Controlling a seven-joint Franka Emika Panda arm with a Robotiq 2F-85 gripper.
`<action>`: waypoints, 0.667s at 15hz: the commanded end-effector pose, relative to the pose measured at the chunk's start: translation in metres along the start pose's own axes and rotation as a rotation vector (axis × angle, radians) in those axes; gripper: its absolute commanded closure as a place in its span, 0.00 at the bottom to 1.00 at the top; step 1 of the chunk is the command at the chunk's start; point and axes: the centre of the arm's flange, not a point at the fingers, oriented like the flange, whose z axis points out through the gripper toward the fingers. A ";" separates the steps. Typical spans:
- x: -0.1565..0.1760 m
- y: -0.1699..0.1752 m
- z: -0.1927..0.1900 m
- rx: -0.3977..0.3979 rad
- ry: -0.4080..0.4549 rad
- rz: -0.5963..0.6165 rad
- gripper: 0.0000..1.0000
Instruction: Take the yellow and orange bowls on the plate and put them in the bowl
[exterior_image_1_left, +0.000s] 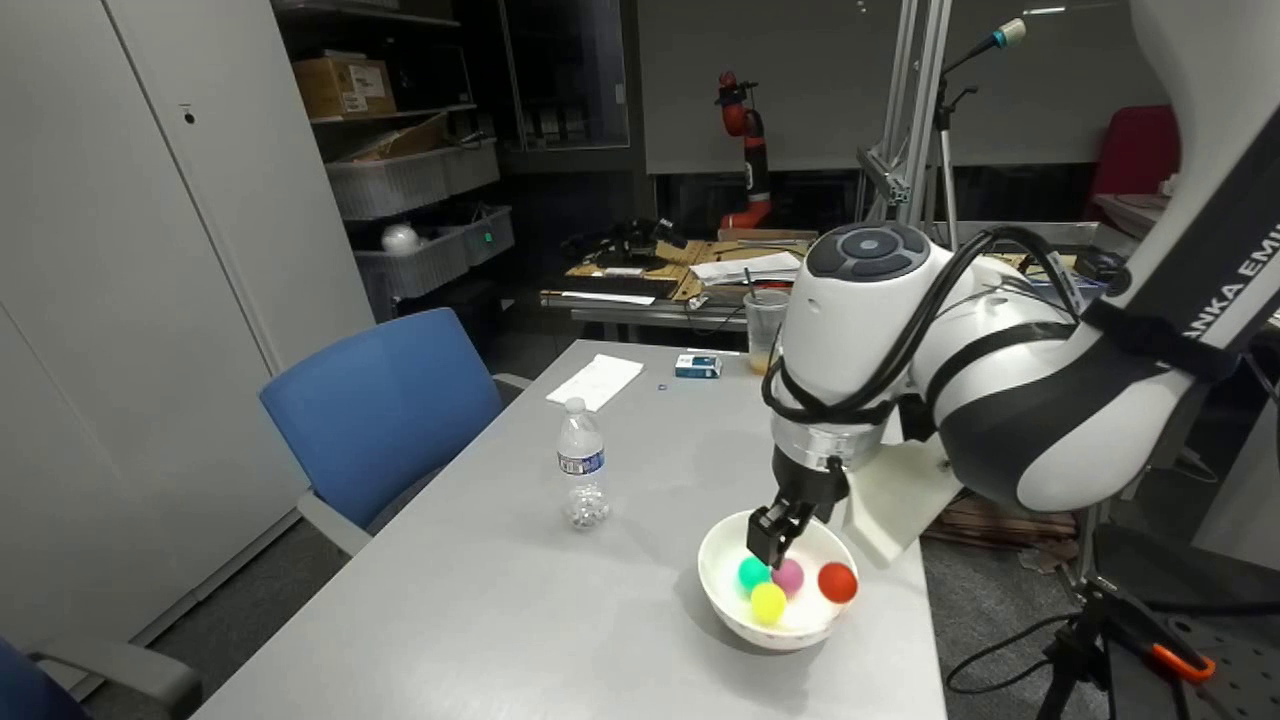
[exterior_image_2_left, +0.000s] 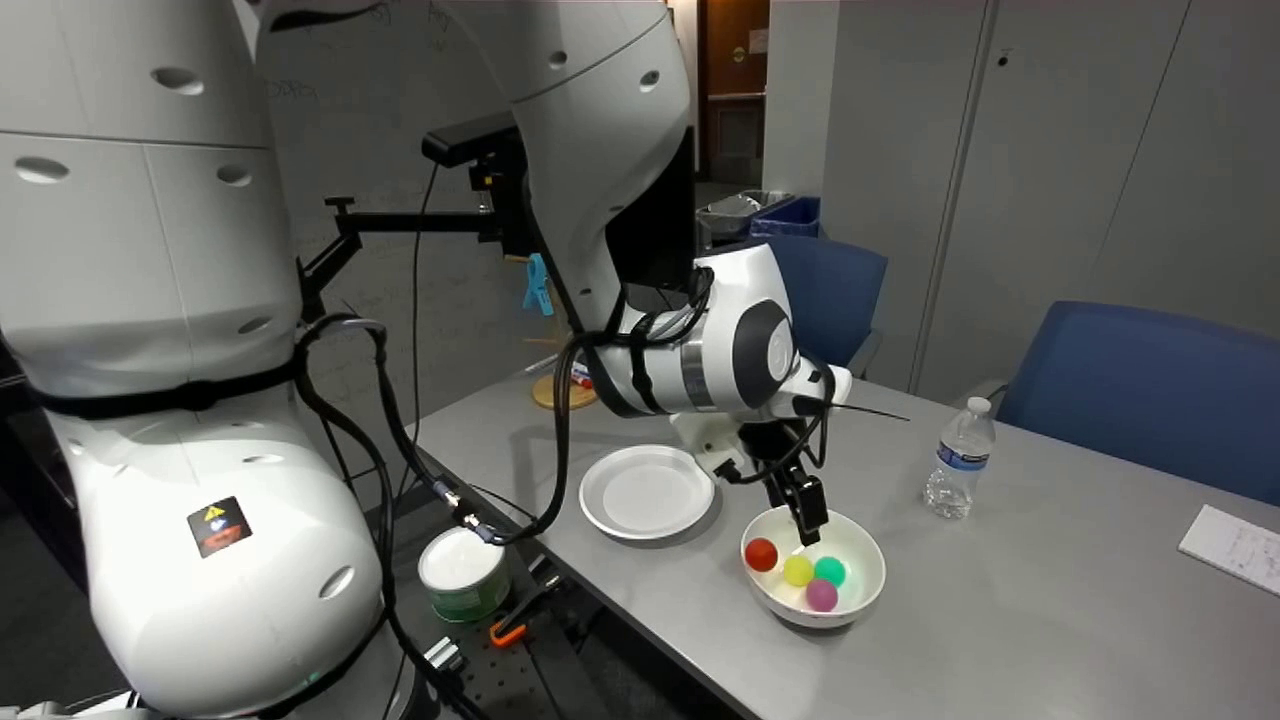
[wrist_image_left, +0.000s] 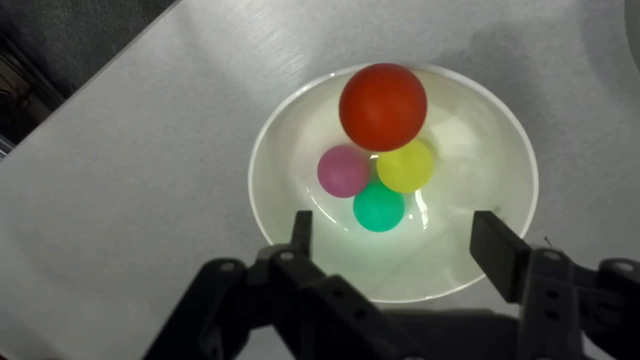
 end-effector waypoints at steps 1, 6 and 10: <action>-0.011 0.001 -0.006 0.004 0.022 0.014 0.00; -0.012 0.001 -0.006 0.005 0.018 0.005 0.00; -0.015 0.001 -0.006 0.033 -0.017 -0.031 0.00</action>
